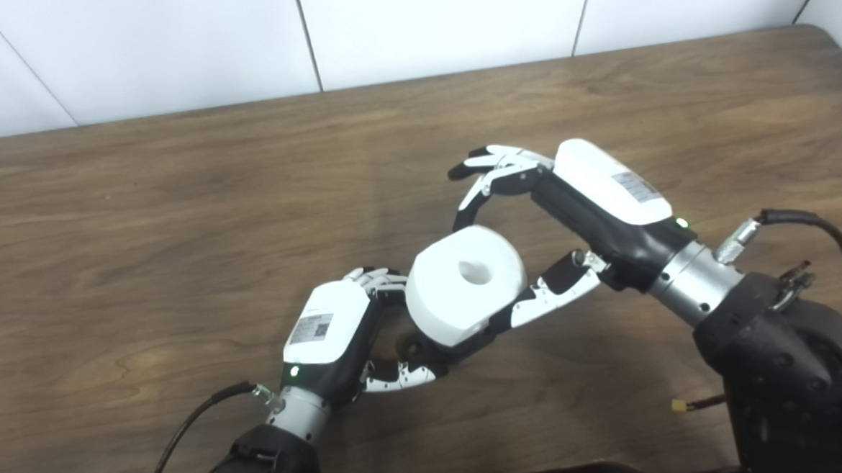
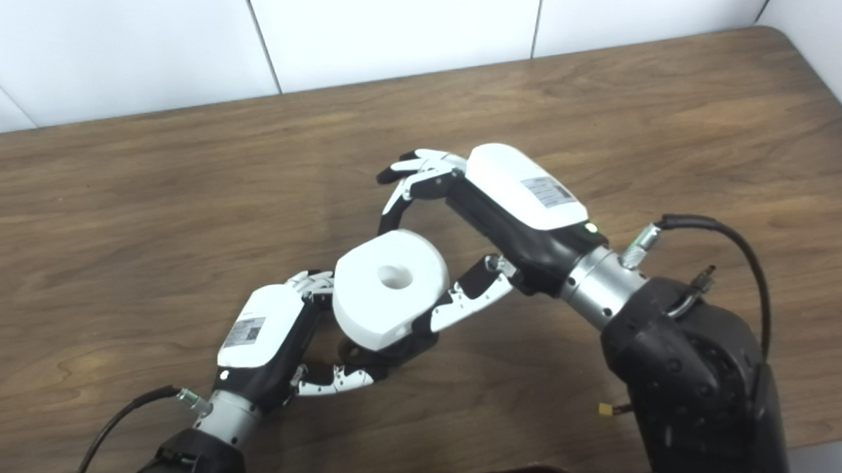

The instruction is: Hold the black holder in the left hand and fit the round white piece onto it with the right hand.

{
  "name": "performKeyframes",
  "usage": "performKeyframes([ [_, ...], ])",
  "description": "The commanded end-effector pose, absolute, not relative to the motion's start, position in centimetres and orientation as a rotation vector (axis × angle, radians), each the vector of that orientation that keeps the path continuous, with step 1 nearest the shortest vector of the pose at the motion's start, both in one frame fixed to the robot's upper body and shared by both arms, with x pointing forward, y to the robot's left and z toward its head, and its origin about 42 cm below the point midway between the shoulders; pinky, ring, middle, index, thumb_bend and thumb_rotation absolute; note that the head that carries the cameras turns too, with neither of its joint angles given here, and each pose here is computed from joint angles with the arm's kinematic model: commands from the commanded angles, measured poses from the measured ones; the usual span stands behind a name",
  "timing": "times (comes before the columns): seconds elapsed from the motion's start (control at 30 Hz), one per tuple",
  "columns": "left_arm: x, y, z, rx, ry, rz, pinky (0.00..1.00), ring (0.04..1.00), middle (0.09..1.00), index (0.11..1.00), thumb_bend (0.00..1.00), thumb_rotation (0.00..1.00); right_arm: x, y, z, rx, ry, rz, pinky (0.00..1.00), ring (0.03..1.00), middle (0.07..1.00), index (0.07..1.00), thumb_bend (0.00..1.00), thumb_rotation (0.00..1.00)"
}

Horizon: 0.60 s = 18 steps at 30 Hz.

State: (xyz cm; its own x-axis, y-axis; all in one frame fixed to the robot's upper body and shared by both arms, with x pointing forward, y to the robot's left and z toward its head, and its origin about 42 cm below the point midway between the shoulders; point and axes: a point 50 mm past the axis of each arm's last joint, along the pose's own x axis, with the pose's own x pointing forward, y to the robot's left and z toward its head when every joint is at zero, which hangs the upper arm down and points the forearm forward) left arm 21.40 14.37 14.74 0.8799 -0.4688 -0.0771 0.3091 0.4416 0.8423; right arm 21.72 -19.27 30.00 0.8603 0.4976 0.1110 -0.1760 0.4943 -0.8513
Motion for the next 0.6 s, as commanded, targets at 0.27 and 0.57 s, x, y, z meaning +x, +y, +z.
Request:
performKeyframes([
  [0.27, 21.0, 14.0, 14.2, 1.017, -0.139, -0.541, 0.91, 0.837, 0.771, 0.49, 0.51, 0.05, 21.8, -18.2, 30.2, -1.058, -0.463, 0.422, 0.8, 0.906, 0.813, 0.483, 0.52, 0.15],
  [0.57, 21.0, 13.8, 14.5, 1.016, -0.152, -0.537, 0.9, 0.835, 0.768, 0.49, 0.51, 0.05, 21.8, -18.1, 29.9, -1.116, -0.466, 0.454, 0.88, 0.927, 0.826, 0.484, 0.51, 0.15],
])
